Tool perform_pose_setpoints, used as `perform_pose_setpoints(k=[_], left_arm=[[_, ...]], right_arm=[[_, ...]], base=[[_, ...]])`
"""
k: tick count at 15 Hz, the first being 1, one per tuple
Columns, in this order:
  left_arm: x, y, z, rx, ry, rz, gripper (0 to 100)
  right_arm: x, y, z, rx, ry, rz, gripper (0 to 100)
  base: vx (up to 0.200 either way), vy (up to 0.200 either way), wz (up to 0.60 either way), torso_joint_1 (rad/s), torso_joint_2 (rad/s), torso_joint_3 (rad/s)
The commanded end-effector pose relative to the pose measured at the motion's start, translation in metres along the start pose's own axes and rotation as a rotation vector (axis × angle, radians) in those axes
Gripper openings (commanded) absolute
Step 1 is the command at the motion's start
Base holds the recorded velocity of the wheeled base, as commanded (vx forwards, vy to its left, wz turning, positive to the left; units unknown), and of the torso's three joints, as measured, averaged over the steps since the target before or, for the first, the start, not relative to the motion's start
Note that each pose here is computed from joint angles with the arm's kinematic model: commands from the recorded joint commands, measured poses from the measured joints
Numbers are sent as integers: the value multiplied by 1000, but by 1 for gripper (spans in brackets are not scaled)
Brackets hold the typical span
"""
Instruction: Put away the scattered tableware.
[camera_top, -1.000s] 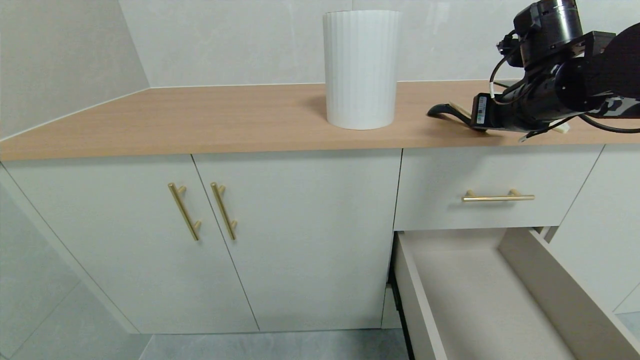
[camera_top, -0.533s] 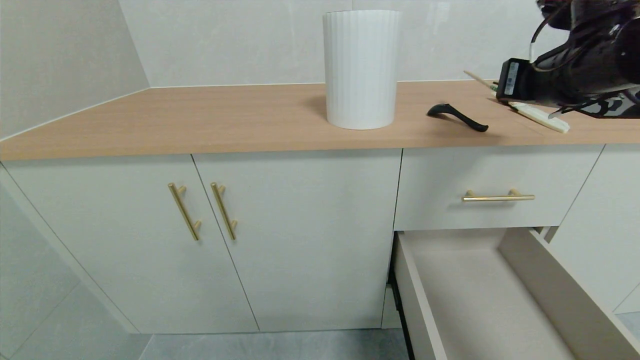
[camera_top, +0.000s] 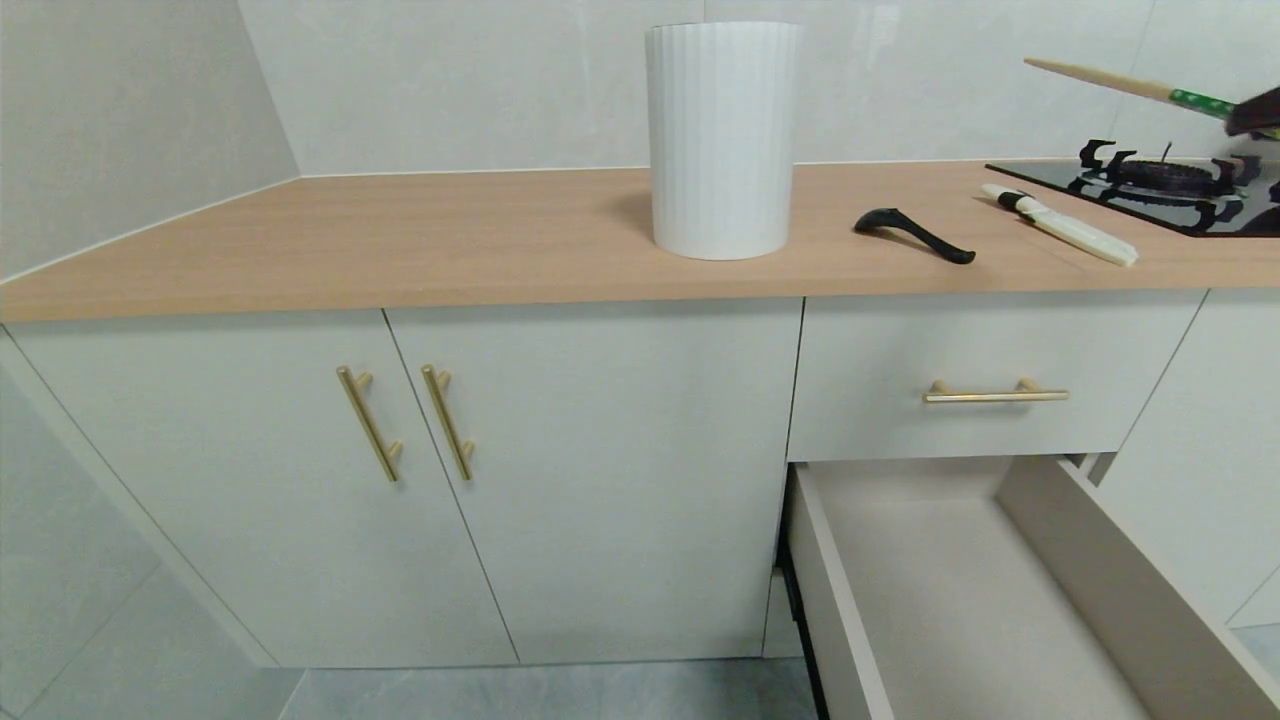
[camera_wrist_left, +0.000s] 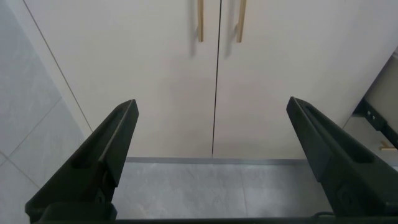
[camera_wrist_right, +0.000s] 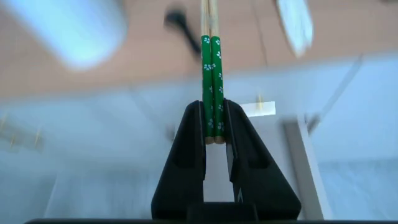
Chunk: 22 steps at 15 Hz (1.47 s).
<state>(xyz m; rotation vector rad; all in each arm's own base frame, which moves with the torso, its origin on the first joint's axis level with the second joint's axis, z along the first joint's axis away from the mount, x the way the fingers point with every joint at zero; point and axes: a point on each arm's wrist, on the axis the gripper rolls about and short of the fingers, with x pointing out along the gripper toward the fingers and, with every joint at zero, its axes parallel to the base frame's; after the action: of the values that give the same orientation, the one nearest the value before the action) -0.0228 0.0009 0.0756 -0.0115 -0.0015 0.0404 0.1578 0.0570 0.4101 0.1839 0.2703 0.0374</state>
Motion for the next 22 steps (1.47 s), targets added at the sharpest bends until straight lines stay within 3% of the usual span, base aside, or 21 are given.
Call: perform_pose_setpoints(k=[1,2,3,5,6,8,10,11,12,14,15,18,22], left_arm=[[0,0,0,-1,0,1,100],[0,0,0,-1,0,-1,100],[0,0,0,-1,0,1,100],[0,0,0,-1,0,1,100],[0,0,0,-1,0,1,100],[0,0,0,-1,0,1,100],[0,0,0,-1,0,-1,100],[0,0,0,-1,0,-1,100],[0,0,0,-1,0,1,100],[0,0,0,-1,0,1,100],[0,0,0,-1,0,1,100],[0,0,0,-1,0,1,100],[0,0,0,-1,0,1,100]], right_arm=[[-70,-31,-35,-10,47,67,0],[-75,-35,-43,-17,77,81,0],[-86,-44,-67,-36,177,119,0],[-97,-51,-85,-46,273,180,0],[-104,-56,-98,-48,362,213,0],[-97,-58,-116,-65,501,196,0],[-72,-54,-132,-85,630,156,0],[-68,-53,-134,-88,647,152,0],[-35,-45,-145,-93,777,133,0],[-23,-42,-150,-92,813,133,0],[36,-29,-177,-102,932,98,0],[118,-14,-201,-52,962,41,0],[161,-11,-237,-67,1041,-33,0]], base=[[0,0,0,0,0,0],[0,0,0,0,0,0],[0,0,0,0,0,0],[0,0,0,0,0,0],[0,0,0,0,0,0],[0,0,0,0,0,0],[0,0,0,0,0,0],[0,0,0,0,0,0],[0,0,0,0,0,0],[0,0,0,0,0,0],[0,0,0,0,0,0],[0,0,0,0,0,0],[0,0,0,0,0,0]])
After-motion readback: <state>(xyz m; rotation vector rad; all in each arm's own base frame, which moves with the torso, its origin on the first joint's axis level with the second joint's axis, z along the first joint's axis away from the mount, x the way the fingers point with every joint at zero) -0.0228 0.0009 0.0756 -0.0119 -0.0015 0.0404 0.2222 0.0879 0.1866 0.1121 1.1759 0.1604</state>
